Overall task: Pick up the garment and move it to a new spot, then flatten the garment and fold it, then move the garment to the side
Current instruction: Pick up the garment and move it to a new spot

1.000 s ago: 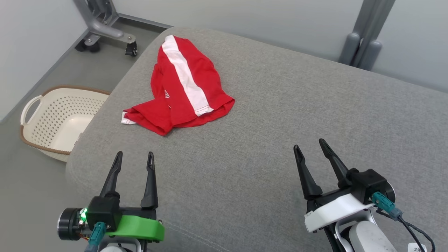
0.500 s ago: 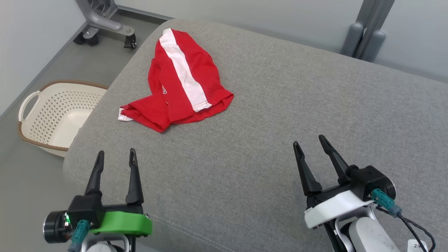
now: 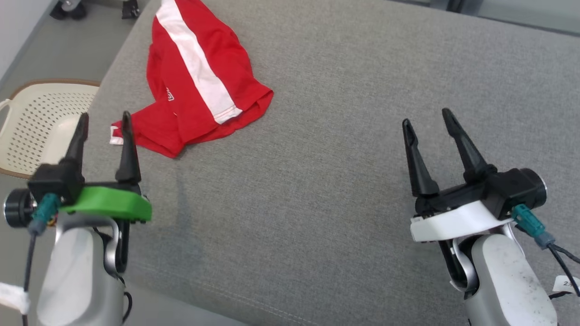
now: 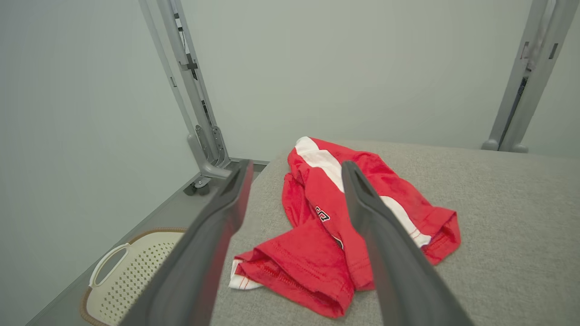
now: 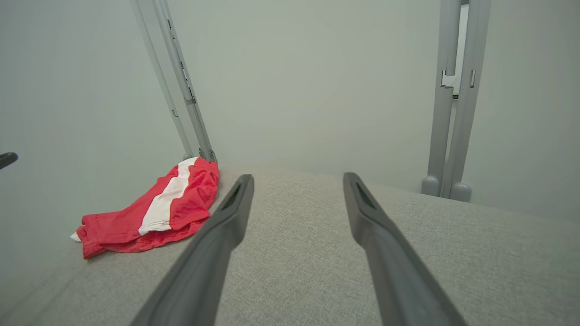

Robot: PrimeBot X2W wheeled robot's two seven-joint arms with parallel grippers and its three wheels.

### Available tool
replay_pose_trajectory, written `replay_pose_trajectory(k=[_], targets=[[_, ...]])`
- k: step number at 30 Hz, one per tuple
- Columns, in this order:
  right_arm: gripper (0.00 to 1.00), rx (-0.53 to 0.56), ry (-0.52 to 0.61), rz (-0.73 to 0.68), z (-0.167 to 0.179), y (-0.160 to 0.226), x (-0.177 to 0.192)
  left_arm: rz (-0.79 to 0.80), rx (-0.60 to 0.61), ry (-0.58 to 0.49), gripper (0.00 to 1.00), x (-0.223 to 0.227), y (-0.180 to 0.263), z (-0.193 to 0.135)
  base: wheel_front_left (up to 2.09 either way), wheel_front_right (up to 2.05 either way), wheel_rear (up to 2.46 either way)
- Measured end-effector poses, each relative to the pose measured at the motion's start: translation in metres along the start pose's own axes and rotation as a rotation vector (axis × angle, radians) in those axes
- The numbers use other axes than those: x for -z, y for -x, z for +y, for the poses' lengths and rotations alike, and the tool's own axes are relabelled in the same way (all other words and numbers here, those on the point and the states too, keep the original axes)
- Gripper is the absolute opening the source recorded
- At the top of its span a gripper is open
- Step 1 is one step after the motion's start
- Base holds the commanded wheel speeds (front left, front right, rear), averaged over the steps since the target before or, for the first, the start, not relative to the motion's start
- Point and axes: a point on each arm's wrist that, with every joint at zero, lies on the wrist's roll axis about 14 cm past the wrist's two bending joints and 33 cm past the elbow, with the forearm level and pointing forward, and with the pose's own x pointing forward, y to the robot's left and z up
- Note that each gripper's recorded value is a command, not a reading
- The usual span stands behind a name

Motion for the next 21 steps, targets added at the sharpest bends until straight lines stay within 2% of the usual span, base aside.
replay_pose_trajectory(k=[8,10,12,14,21], targets=[[1.00,0.064,0.033,-0.001,-0.040,0.000,0.013,0.231,0.121,-0.014,1.00,0.039,-0.070,-0.025,0.00,0.00,0.00],[1.00,0.078,0.038,0.006,-0.049,0.000,0.017,0.320,0.161,0.017,1.00,0.056,-0.082,-0.039,0.00,0.00,0.00],[1.00,0.089,0.042,0.011,-0.055,0.001,0.021,0.422,0.199,0.075,1.00,0.076,-0.087,-0.056,0.00,0.00,0.00],[1.00,0.101,0.046,0.025,-0.062,0.003,0.026,0.537,0.241,0.063,1.00,0.097,-0.088,-0.066,0.00,0.00,0.00],[1.00,0.126,0.050,0.042,-0.074,0.007,0.033,0.775,0.275,0.042,1.00,0.147,-0.094,-0.070,0.00,0.00,0.00]])
